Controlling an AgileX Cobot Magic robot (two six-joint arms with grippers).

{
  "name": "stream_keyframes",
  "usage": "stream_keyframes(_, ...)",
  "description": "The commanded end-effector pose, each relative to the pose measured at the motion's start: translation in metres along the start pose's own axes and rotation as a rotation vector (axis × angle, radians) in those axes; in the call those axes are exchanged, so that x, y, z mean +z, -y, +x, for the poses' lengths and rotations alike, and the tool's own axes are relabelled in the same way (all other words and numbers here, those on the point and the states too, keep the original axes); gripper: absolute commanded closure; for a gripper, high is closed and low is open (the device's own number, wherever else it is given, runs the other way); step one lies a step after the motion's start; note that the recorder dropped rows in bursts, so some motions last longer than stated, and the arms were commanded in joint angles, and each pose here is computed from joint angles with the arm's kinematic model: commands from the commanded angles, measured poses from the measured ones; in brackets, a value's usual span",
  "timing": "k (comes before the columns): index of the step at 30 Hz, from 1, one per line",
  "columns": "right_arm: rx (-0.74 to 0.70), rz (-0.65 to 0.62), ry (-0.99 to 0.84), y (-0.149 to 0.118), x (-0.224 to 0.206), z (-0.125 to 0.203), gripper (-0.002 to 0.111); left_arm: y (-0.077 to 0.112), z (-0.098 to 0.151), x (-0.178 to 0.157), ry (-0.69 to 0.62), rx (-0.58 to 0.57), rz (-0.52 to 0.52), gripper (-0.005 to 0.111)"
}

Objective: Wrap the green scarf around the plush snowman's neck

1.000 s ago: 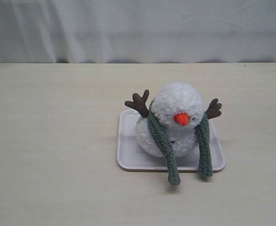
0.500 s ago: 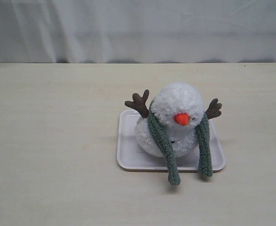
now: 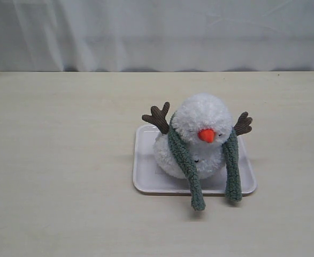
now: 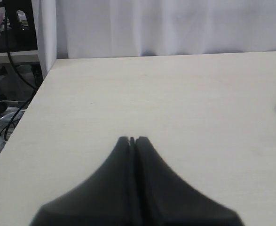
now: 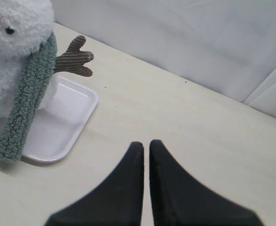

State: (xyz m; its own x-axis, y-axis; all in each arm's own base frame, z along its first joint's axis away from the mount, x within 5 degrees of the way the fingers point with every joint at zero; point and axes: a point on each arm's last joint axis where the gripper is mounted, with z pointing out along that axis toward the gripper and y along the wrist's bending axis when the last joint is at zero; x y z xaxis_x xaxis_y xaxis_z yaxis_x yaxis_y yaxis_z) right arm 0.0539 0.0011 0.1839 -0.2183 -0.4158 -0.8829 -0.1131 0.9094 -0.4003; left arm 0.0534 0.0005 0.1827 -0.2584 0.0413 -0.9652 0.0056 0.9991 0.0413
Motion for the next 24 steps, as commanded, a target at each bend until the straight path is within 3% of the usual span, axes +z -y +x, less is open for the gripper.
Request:
stream_keyframes(1, 0.009, 0.002, -0.008, -0.0004, 0.0, 0.0015, 0.104, 0.0001, 0.0004, 0.0002, 0.006, -0.003, 0.0, 0.107)
stream_keyframes(24, 0.007, -0.007, -0.003, -0.001, 0.0, 0.0012, 0.104, 0.0, -0.0002, 0.0002, 0.012, -0.003, 0.0, 0.107)
